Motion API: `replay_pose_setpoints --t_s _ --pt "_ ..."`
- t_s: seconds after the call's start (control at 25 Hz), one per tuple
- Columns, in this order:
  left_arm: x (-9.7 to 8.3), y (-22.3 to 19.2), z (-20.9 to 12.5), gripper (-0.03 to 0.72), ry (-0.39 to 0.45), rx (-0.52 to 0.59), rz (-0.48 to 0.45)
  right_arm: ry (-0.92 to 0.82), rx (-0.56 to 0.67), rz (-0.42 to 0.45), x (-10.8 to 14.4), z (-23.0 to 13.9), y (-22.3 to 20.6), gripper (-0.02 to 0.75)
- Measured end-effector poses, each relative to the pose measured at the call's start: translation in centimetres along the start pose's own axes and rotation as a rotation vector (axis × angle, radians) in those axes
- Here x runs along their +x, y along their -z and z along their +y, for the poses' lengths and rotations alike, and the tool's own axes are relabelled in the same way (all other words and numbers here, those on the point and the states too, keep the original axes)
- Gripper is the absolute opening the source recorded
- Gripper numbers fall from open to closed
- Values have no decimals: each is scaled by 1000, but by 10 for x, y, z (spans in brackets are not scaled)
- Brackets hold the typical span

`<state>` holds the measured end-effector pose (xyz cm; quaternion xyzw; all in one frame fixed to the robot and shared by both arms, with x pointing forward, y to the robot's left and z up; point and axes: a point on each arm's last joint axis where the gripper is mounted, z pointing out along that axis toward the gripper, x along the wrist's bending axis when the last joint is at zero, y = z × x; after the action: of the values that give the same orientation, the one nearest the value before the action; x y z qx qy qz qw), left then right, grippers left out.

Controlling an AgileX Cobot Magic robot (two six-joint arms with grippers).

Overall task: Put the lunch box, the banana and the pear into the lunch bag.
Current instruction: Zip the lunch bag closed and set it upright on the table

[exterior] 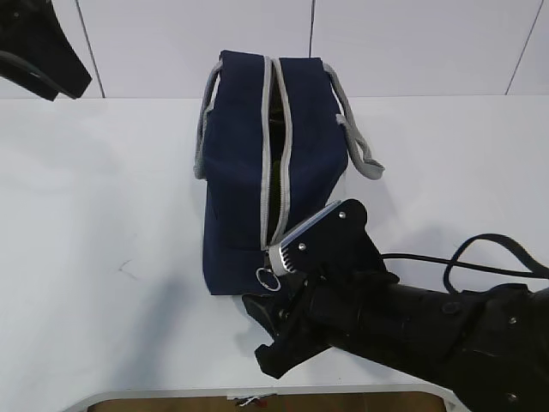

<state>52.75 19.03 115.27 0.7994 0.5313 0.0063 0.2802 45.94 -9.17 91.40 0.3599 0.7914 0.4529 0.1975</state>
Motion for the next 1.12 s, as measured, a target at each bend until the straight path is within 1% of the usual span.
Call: replay_pose_setpoints --t_s 0.16,0.4,0.64,0.8,1.0,1.12 --pt "0 0 0 276 0 0 0 0 1 0 0 0 0 421" --pt "0 0 0 265 0 0 0 0 1 0 0 0 0 319" --pt "0 0 0 259 0 0 0 -2 1 0 0 0 0 272" --pt "0 0 0 255 0 0 0 -2 1 0 0 0 0 223" --pt "0 0 0 251 0 0 0 -2 1 0 0 0 0 193" --pt "0 0 0 250 0 0 0 -2 1 0 0 0 0 151"
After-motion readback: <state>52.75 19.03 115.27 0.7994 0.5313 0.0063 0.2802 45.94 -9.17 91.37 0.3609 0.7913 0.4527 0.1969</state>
